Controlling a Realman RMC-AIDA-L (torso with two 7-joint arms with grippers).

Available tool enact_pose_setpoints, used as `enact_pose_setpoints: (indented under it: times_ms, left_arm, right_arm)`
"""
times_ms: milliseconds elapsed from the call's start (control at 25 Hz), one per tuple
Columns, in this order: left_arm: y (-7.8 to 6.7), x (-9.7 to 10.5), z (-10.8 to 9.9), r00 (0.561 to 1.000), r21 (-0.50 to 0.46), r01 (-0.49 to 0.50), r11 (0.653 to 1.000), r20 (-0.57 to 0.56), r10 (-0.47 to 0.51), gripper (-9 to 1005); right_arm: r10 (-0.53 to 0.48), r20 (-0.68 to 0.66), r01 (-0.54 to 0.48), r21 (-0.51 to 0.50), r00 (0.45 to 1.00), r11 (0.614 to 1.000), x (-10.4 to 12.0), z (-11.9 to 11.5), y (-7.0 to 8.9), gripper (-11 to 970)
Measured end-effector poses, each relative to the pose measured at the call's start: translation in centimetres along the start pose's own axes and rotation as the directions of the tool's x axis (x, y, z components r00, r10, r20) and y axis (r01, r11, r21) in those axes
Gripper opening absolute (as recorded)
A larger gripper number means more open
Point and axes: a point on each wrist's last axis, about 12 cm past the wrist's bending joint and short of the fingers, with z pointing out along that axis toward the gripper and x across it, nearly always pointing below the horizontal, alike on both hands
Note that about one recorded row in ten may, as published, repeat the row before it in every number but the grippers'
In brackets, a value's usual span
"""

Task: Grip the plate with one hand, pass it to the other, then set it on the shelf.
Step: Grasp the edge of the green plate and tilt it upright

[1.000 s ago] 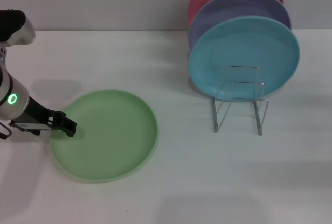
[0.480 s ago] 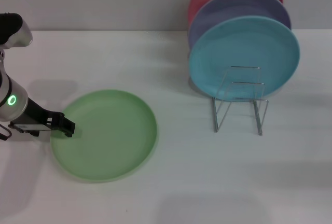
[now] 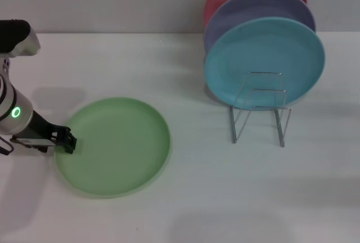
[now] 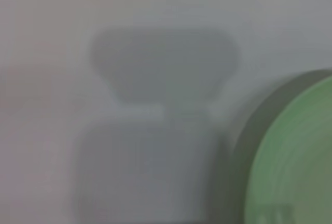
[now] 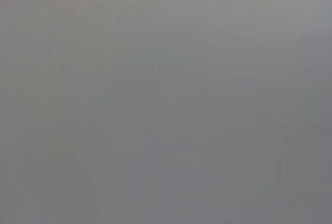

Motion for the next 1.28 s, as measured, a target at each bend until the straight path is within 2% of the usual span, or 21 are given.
enact_pose_setpoints:
  times_ms: [600, 800, 1280]
  left_arm:
    - [-0.30, -0.20, -0.05, 1.000, 0.000, -0.016, 1.000, 0.002, 0.016, 321]
    - [-0.30, -0.16, 0.01, 1.000, 0.000, -0.016, 1.000, -0.001, 0.016, 260]
    - [-0.22, -0.05, 0.18, 1.000, 0.000, -0.016, 1.000, -0.008, 0.016, 255]
  right_arm:
    - [0.000, 0.001, 0.000, 0.003, 1.000, 1.000, -0.03, -0.08, -0.06, 565]
    - [0.000, 0.001, 0.000, 0.004, 1.000, 1.000, -0.03, -0.09, -0.08, 565]
    - [-0.002, 0.008, 0.002, 0.001, 1.000, 1.000, -0.15, -0.14, -0.13, 565]
